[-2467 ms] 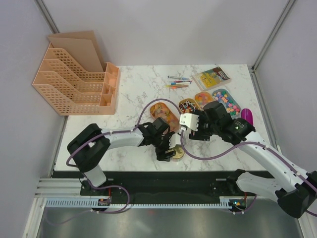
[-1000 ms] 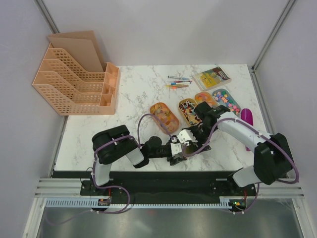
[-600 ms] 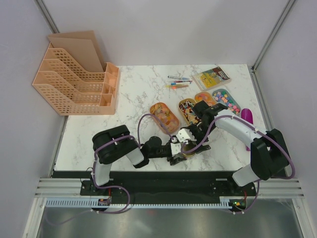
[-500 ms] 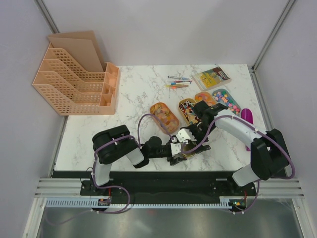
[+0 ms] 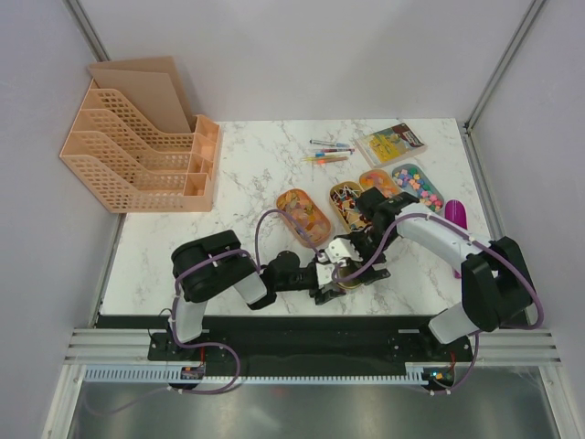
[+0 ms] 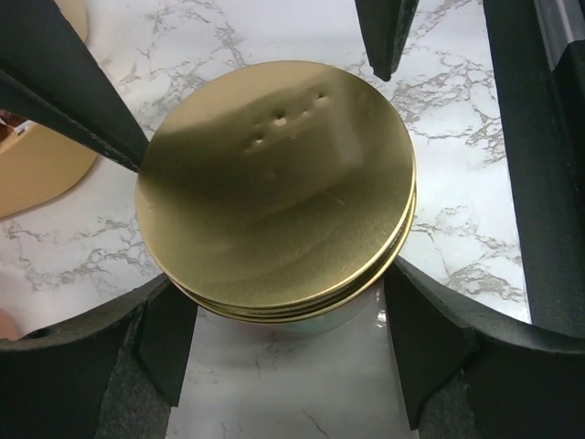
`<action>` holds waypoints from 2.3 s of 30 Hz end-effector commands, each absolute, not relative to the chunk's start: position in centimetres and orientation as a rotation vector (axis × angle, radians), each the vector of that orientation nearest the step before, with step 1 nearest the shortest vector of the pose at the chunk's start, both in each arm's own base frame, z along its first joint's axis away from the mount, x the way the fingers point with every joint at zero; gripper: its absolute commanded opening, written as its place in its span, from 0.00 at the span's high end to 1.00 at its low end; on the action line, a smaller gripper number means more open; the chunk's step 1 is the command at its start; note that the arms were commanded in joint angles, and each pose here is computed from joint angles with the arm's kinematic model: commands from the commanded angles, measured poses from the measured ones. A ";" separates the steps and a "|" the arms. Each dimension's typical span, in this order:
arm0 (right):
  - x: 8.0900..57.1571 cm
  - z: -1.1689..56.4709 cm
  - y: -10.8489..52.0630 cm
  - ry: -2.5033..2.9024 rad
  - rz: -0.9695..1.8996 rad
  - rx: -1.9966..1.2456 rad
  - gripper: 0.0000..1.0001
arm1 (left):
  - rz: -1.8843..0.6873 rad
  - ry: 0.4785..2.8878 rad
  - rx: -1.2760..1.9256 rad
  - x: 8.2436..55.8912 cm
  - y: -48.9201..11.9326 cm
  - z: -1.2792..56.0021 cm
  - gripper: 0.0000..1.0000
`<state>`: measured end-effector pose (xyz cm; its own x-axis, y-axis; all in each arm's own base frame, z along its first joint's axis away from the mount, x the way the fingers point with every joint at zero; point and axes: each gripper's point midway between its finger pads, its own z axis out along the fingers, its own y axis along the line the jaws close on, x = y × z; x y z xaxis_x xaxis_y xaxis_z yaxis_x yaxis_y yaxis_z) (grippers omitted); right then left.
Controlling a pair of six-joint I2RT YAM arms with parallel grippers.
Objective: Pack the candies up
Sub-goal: Screw the bottle lid onto the packing bottle.
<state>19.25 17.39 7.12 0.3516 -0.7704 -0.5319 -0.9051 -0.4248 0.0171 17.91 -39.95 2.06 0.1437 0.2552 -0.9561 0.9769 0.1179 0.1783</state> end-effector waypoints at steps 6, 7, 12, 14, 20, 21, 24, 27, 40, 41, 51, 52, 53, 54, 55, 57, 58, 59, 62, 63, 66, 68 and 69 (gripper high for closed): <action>16.6 6.5 15.5 1.575 0.695 -2.353 0.07 | -0.728 1.617 1.502 16.8 -35.6 -6.1 0.88; 16.4 6.7 15.3 1.572 0.680 -2.349 0.07 | -0.730 1.619 1.505 16.7 -35.6 -6.2 0.88; 14.2 6.5 14.2 1.603 0.678 -2.360 0.07 | -0.732 1.645 1.496 17.0 -35.4 -6.5 0.89; 13.4 6.7 13.9 1.610 0.666 -2.358 0.07 | -0.738 1.648 1.492 17.0 -35.5 -6.5 0.89; 10.4 6.6 12.9 1.728 0.670 -2.326 0.07 | -0.748 1.654 1.500 16.8 -35.4 -6.6 0.90; 10.4 6.7 12.7 1.752 0.655 -2.311 0.07 | -0.747 1.652 1.501 16.8 -35.4 -6.6 0.90; 11.6 7.5 12.1 1.812 0.529 -2.251 0.07 | -0.749 1.657 1.503 16.8 -35.3 -6.7 0.90; 13.4 8.8 12.2 1.812 0.439 -2.193 0.07 | -0.748 1.659 1.503 16.7 -35.3 -6.7 0.90; 20.1 9.9 16.9 1.681 0.453 -2.141 0.07 | -0.734 1.661 1.503 16.9 -35.2 -6.8 0.90; 20.2 9.7 17.0 1.676 0.457 -2.149 0.07 | -0.731 1.660 1.504 17.0 -35.2 -6.8 0.90; 20.7 9.1 18.1 1.634 0.527 -2.208 0.06 | -0.713 1.666 1.491 17.3 -35.3 -6.8 0.90; 20.6 9.1 18.1 1.635 0.537 -2.215 0.06 | -0.710 1.666 1.493 17.4 -35.2 -6.8 0.90; 20.3 8.9 18.3 1.626 0.558 -2.232 0.06 | -0.707 1.666 1.490 17.4 -35.2 -6.8 0.90; 19.7 8.7 18.1 1.641 0.592 -2.251 0.06 | -0.707 1.668 1.491 17.4 -35.2 -6.9 0.90; 19.6 8.9 18.1 1.639 0.602 -2.258 0.06 | -0.708 1.668 1.490 17.4 -35.2 -6.9 0.90; 19.0 8.8 18.2 1.651 0.648 -2.279 0.05 | -0.706 1.670 1.489 17.4 -35.2 -6.8 0.90; 18.7 8.8 18.1 1.649 0.668 -2.293 0.05 | -0.704 1.667 1.488 17.5 -35.3 -6.8 0.90; 18.4 8.6 18.1 1.655 0.694 -2.305 0.05 | -0.702 1.673 1.487 17.5 -35.2 -6.9 0.90; 17.7 8.5 18.0 1.659 0.720 -2.332 0.02 | -0.700 1.668 1.485 17.6 -35.3 -6.8 0.90; 17.4 8.3 17.9 1.655 0.725 -2.341 0.02 | -0.698 1.670 1.485 17.6 -35.2 -6.9 0.90; 17.1 8.1 17.7 1.639 0.719 -2.364 0.02 | -0.688 1.674 1.481 17.8 -35.2 -6.9 0.90; 16.9 8.0 17.7 1.641 0.722 -2.374 0.02 | -0.687 1.672 1.481 17.8 -35.2 -6.9 0.90; 16.7 7.9 17.6 1.646 0.726 -2.379 0.02 | -0.684 1.673 1.480 17.8 -35.2 -6.9 0.90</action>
